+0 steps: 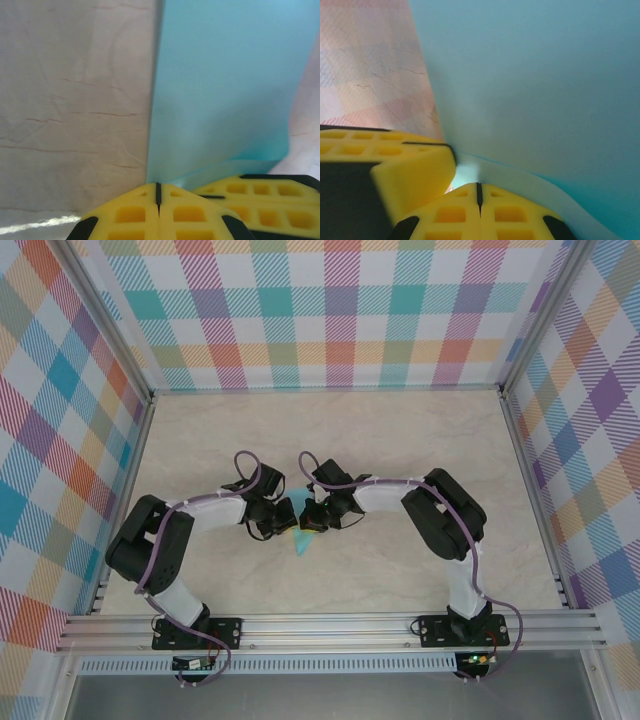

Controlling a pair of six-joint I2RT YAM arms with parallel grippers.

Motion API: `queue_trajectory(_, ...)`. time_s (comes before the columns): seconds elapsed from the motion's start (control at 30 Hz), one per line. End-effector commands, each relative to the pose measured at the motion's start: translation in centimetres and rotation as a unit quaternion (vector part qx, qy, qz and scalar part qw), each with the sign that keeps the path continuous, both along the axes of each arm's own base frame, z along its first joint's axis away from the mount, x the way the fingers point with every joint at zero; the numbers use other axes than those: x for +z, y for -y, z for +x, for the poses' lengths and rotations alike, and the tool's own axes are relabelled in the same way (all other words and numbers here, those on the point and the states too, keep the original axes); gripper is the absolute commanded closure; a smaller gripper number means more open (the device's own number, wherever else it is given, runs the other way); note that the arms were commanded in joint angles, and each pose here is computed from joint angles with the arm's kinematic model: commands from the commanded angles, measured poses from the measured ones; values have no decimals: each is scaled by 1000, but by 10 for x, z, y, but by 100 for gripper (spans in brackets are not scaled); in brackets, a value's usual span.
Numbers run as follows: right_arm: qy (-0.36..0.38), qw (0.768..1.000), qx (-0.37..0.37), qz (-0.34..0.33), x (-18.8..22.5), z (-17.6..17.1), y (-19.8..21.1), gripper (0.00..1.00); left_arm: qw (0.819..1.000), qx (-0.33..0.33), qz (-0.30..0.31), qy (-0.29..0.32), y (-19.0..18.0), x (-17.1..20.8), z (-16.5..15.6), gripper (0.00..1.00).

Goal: Fold a paper plane with a square sheet of paper (pick it up from the middle)
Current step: Third fold the triangle at the center of the table.

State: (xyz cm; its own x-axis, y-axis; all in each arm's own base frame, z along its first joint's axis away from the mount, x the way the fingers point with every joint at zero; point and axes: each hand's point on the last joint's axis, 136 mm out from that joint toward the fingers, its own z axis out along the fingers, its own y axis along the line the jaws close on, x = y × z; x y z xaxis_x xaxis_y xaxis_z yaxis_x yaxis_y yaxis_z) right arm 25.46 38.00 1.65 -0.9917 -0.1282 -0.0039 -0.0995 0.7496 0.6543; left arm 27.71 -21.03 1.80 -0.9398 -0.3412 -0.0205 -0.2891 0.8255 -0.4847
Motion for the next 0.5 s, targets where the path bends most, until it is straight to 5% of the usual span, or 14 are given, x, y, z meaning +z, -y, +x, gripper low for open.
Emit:
queue_trajectory(0.0, -21, 999, -8, -29, -11, -12, 14, 100, 999, -11, 40, -23, -11, -16, -13, 100)
queue_trajectory(0.47, 6, 1000, -13, -9, 2, 4, 17, 100, 992, -28, 108, -56, -30, -32, -27, 100)
